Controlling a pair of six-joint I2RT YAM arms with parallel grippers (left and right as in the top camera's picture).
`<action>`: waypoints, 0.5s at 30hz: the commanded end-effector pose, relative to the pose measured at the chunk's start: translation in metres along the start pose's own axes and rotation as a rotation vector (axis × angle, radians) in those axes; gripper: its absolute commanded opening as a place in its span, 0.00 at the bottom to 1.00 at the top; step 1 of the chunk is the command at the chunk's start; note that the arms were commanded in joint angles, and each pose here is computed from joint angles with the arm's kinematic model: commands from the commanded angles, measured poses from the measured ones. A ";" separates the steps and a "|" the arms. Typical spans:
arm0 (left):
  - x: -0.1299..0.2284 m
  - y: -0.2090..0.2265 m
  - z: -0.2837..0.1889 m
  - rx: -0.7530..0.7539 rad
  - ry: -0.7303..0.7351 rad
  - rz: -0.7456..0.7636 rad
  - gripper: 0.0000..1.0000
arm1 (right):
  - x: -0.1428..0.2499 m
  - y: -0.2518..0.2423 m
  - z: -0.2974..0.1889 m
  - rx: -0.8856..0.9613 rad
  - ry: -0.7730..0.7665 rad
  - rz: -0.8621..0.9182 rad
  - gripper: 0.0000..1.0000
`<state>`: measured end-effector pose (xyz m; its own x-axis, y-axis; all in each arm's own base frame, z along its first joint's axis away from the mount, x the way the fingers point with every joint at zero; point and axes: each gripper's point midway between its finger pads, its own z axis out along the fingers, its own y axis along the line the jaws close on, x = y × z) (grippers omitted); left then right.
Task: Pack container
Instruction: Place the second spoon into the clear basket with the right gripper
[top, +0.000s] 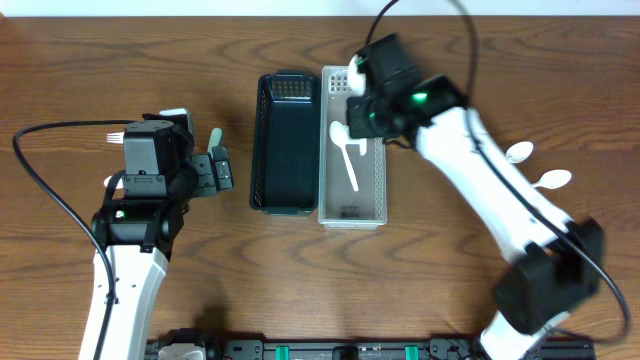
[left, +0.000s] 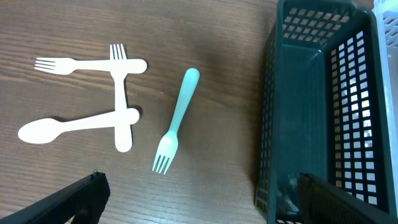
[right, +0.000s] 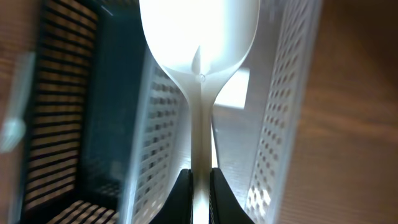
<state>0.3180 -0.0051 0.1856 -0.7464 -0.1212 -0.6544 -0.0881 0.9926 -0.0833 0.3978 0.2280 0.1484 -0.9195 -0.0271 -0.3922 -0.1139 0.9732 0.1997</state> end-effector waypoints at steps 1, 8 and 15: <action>-0.007 0.002 -0.003 -0.006 -0.013 0.013 0.98 | 0.030 -0.011 0.053 0.063 0.128 0.095 0.01; -0.007 0.002 -0.003 -0.006 -0.013 0.013 0.98 | 0.036 0.010 0.067 -0.056 0.175 -0.072 0.34; -0.007 0.002 -0.003 -0.006 -0.013 0.013 0.98 | -0.047 -0.021 -0.038 0.019 -0.174 -0.145 0.46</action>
<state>0.3181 -0.0051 0.1857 -0.7461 -0.1212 -0.6547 -0.0881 0.9926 -0.0834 0.4023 0.2373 0.1101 -0.9203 -0.1624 -0.3560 -0.2403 0.9525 0.1869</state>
